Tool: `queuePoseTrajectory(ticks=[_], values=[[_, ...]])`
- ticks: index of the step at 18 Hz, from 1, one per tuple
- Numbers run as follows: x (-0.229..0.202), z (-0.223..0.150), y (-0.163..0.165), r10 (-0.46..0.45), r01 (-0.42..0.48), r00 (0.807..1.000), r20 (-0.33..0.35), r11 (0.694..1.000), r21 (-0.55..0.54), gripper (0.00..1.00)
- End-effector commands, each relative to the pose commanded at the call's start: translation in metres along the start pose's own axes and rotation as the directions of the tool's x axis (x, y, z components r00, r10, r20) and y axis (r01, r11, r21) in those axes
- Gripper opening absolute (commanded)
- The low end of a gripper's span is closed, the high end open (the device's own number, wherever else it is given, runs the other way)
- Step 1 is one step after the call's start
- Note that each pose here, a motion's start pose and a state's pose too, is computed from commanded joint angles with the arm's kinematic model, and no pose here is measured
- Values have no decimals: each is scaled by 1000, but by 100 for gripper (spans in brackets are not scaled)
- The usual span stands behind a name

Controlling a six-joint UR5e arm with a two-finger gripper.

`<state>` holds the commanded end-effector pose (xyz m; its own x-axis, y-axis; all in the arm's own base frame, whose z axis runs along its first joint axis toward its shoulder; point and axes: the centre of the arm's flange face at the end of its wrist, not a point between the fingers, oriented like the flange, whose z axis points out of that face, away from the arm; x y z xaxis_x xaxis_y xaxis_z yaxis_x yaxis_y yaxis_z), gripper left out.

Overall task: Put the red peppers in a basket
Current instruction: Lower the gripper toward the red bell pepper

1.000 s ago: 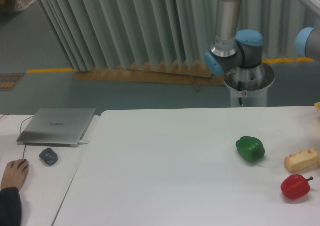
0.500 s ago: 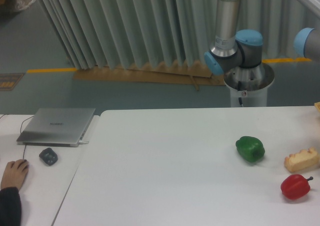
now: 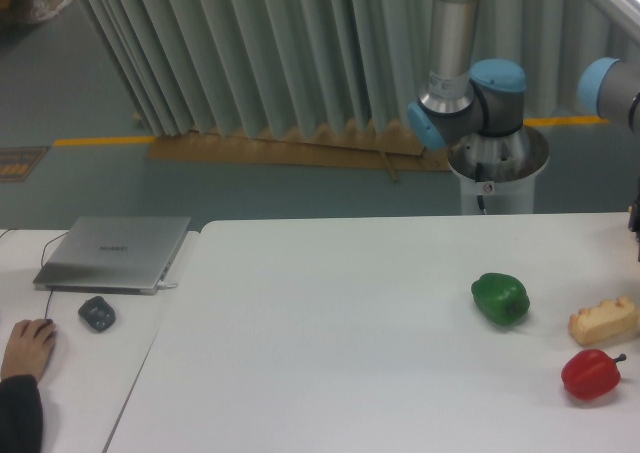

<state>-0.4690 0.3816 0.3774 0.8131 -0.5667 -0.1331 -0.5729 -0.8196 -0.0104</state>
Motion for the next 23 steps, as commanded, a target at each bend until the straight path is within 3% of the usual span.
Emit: queuePoseTrajectory(ticks=[13,23], values=[[0,8,-13,-11,11,1000,-14,1000,5,100],[3,19,-70,-90,90,996,-23,996,4,100]])
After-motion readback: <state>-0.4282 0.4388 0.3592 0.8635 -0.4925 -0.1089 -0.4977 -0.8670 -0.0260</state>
